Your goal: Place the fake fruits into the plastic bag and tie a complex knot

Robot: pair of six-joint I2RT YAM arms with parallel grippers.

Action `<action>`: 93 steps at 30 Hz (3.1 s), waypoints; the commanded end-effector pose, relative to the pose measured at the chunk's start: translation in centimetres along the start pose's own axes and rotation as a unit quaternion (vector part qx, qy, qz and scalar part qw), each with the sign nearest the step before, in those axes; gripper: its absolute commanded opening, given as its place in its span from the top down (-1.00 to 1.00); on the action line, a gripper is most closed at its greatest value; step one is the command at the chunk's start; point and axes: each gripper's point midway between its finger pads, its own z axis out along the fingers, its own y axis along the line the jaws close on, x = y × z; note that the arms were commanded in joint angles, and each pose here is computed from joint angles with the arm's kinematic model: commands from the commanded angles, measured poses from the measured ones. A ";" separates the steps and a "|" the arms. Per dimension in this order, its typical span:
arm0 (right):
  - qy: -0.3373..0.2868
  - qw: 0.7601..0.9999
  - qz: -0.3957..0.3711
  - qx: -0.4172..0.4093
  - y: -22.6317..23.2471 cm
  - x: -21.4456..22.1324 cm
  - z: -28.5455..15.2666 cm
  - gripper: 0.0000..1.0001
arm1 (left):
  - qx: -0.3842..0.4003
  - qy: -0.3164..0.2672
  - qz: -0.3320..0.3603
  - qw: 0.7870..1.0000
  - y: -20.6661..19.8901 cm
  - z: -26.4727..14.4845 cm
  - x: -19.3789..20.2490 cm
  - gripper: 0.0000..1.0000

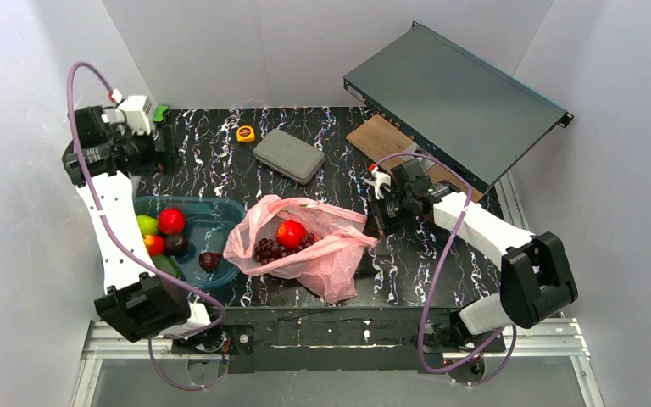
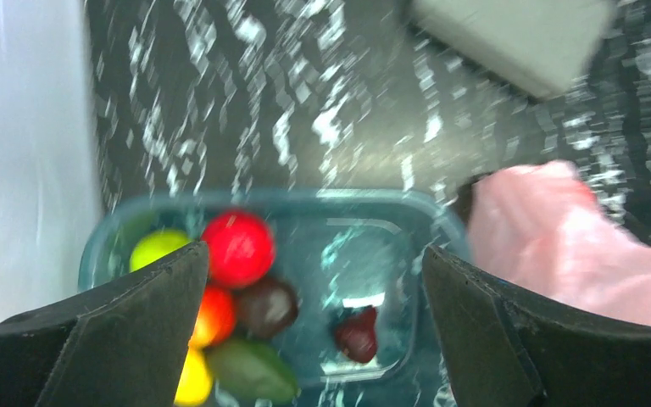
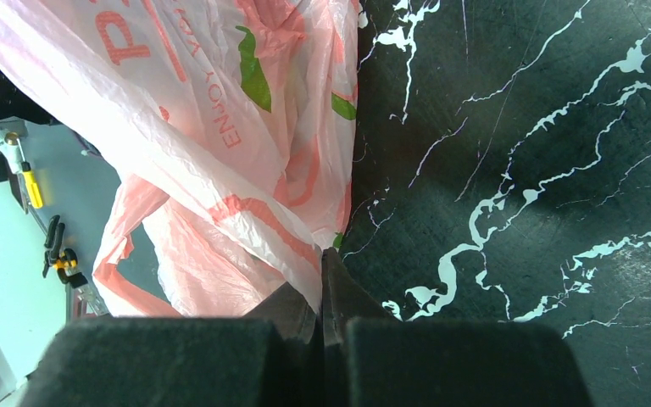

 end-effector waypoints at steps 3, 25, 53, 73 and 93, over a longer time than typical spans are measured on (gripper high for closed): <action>-0.013 1.000 -0.015 -0.002 0.5 -0.9 -0.7 0.97 | -0.110 0.132 -0.061 0.983 6.9 0.0 10.4 -0.94; -0.015 1.000 -0.015 0.000 0.6 -1.5 -0.8 0.97 | -0.110 0.299 -0.180 0.931 5.7 0.7 27.5 -0.68; -0.015 1.000 -0.015 -0.002 0.6 -1.5 -0.7 0.97 | -0.058 0.215 -0.198 0.955 4.2 -0.3 20.0 0.60; -0.011 1.000 -0.019 -0.004 0.9 -1.5 -1.0 0.97 | 0.361 -0.011 0.249 0.899 -23.5 -8.1 5.5 0.66; -0.001 0.999 -0.031 -0.028 1.9 -0.9 -1.5 0.97 | 0.254 -0.028 0.504 0.825 -29.1 8.1 12.5 0.71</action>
